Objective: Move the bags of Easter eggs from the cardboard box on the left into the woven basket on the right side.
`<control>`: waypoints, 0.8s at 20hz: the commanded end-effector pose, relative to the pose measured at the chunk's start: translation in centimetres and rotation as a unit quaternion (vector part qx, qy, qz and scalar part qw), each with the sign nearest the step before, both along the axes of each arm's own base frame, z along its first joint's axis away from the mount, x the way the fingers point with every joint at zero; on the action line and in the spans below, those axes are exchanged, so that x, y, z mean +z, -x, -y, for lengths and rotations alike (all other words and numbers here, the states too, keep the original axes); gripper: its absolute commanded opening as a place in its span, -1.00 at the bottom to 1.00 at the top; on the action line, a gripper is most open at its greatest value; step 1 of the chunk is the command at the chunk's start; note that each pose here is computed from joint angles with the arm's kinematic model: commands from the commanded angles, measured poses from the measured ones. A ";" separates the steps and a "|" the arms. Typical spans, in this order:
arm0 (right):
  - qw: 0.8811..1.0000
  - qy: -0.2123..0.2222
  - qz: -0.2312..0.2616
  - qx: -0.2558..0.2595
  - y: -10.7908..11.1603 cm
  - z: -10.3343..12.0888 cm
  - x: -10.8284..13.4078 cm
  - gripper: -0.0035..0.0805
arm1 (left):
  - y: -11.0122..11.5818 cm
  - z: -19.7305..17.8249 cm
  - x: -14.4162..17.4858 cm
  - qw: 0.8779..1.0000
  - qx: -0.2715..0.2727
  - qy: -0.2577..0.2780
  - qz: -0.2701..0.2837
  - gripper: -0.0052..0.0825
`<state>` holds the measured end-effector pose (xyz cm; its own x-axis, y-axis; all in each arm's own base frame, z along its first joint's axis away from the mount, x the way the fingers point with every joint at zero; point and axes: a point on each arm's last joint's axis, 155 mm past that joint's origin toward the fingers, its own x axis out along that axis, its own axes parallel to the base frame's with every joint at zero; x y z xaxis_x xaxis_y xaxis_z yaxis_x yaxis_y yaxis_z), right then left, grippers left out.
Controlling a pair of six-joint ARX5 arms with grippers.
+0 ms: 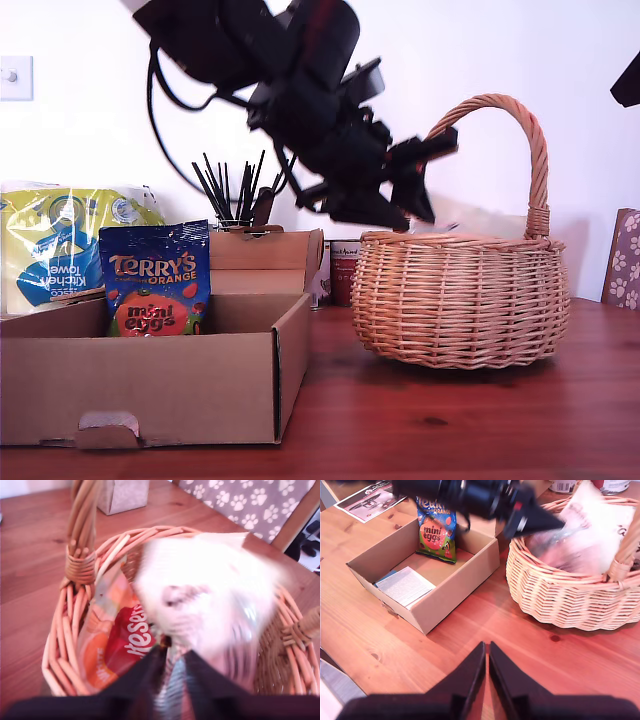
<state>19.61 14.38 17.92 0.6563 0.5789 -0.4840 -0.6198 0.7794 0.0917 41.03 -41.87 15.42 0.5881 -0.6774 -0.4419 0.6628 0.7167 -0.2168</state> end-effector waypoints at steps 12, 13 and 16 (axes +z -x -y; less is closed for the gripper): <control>1.000 -0.004 0.008 0.004 0.0 -0.2 0.7 -0.95 | 4.2 -7.6 5.9 0.987 -0.047 -0.156 -0.004 -0.88; 1.000 -0.004 0.008 0.004 0.0 -0.2 0.6 -0.95 | 4.2 -8.4 5.9 0.985 -0.053 -0.163 0.002 -0.88; 1.000 -0.004 0.007 0.004 0.0 -0.2 0.6 -0.95 | 5.0 -11.2 5.1 0.982 -0.076 -0.172 0.010 -0.88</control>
